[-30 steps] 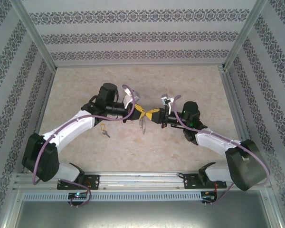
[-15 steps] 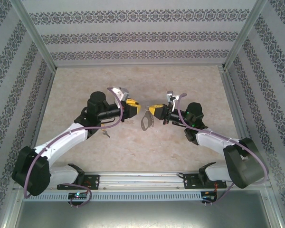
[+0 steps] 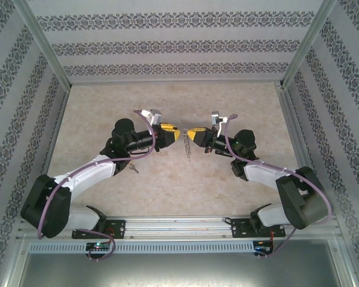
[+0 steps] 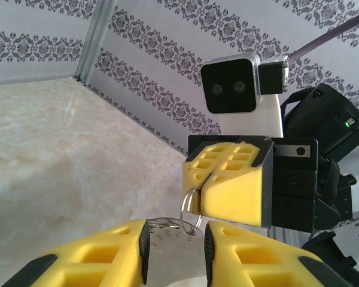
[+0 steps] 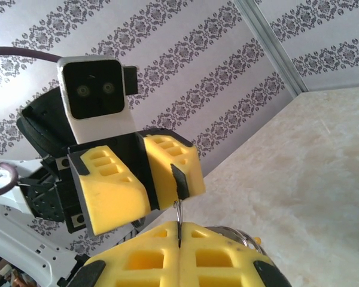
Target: Put the keys on the keyring
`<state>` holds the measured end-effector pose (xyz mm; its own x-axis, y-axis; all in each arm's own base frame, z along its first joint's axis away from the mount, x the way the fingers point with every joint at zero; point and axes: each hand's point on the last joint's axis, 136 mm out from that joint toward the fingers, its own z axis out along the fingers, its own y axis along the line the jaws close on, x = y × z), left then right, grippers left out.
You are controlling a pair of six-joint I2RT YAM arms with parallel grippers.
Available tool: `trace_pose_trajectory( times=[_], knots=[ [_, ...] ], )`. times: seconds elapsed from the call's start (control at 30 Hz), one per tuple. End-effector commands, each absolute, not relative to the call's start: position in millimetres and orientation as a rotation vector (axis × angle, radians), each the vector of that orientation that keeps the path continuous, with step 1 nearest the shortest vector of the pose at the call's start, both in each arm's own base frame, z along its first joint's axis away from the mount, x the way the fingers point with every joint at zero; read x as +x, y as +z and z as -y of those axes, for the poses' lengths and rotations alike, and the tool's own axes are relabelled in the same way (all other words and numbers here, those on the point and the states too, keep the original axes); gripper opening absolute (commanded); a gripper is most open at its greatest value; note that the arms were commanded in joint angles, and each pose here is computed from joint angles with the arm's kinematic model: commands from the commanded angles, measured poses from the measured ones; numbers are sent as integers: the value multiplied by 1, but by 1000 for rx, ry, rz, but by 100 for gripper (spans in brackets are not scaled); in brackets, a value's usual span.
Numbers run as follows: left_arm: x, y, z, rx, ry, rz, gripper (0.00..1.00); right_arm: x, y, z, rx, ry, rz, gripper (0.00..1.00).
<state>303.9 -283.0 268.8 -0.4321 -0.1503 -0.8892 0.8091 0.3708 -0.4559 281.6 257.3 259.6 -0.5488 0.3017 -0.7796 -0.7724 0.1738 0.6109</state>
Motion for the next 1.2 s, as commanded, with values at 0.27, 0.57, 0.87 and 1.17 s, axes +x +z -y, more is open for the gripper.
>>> trace_pose_trajectory(
  times=[0.27,0.57,0.87,1.17],
  knots=[
    [304,289,290,579,-1368,-1540,31,280,290,-258,-505,1537,-1442,0],
    [302,289,293,570,-1411,-1529,30,281,288,-260,-502,1541,-1447,0],
    [306,278,295,549,-1434,-1547,29,282,286,-260,-501,1539,-1451,0],
    [307,278,299,553,-1465,-1531,20,284,282,-261,-499,1539,-1460,0]
  ],
)
